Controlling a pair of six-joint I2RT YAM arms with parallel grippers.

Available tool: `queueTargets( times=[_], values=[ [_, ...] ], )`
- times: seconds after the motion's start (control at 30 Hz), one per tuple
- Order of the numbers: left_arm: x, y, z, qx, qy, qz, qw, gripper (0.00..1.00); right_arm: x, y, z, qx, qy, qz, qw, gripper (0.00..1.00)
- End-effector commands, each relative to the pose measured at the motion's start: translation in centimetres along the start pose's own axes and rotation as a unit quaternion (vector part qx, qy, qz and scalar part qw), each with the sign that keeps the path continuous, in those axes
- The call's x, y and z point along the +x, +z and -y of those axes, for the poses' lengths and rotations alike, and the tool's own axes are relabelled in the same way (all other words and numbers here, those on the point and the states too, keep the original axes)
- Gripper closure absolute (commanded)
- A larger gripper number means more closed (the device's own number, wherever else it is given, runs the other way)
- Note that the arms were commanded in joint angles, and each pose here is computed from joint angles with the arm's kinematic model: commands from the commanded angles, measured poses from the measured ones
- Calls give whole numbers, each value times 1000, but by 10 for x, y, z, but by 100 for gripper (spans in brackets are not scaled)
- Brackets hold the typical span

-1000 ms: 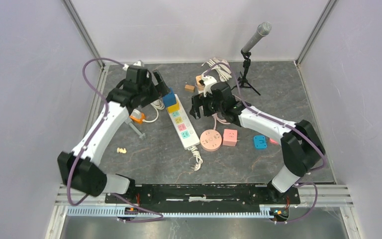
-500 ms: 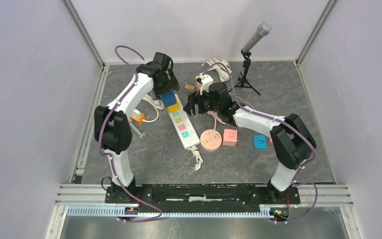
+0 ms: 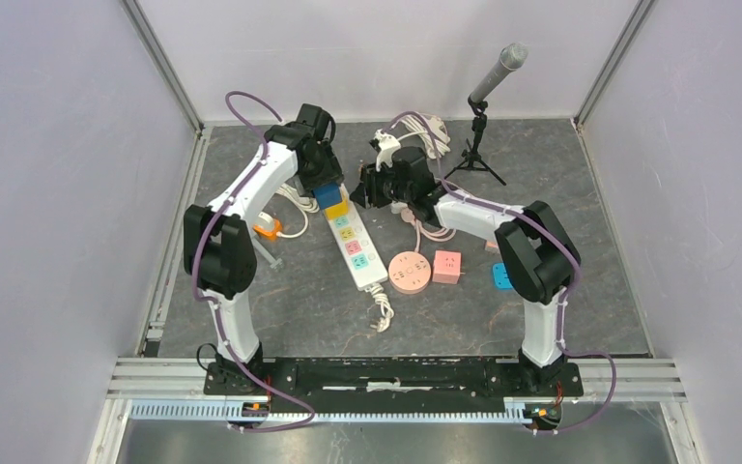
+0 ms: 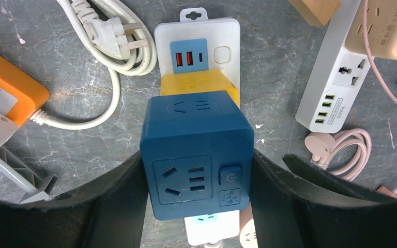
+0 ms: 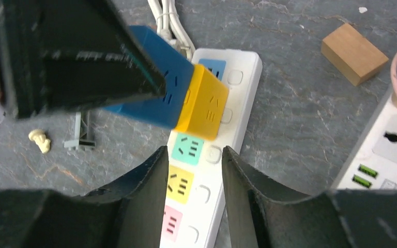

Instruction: Pull the plug off the socket

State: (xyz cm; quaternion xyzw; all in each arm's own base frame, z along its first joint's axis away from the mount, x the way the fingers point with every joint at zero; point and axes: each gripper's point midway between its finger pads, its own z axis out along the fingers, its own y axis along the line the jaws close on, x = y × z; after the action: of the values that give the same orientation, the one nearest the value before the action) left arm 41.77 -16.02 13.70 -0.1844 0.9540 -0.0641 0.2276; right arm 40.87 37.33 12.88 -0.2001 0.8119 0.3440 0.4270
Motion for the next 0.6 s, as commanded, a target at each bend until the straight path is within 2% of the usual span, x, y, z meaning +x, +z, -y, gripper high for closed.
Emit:
queueTargets(
  times=[0.0, 0.17, 0.37, 0.57],
  values=[
    [7, -1, 15, 38, 27, -27, 999, 54, -26, 16, -4, -27, 26, 15, 999, 55],
    [9, -6, 17, 44, 40, -41, 997, 53, -27, 34, -3, -44, 46, 17, 998, 57],
    [13, -12, 25, 64, 39, -56, 996, 53, -7, 48, 4, -41, 74, -4, 996, 60],
    [17, -6, 22, 58, 41, -63, 996, 38, 26, 57, 11, -42, 94, -38, 994, 66]
  ],
)
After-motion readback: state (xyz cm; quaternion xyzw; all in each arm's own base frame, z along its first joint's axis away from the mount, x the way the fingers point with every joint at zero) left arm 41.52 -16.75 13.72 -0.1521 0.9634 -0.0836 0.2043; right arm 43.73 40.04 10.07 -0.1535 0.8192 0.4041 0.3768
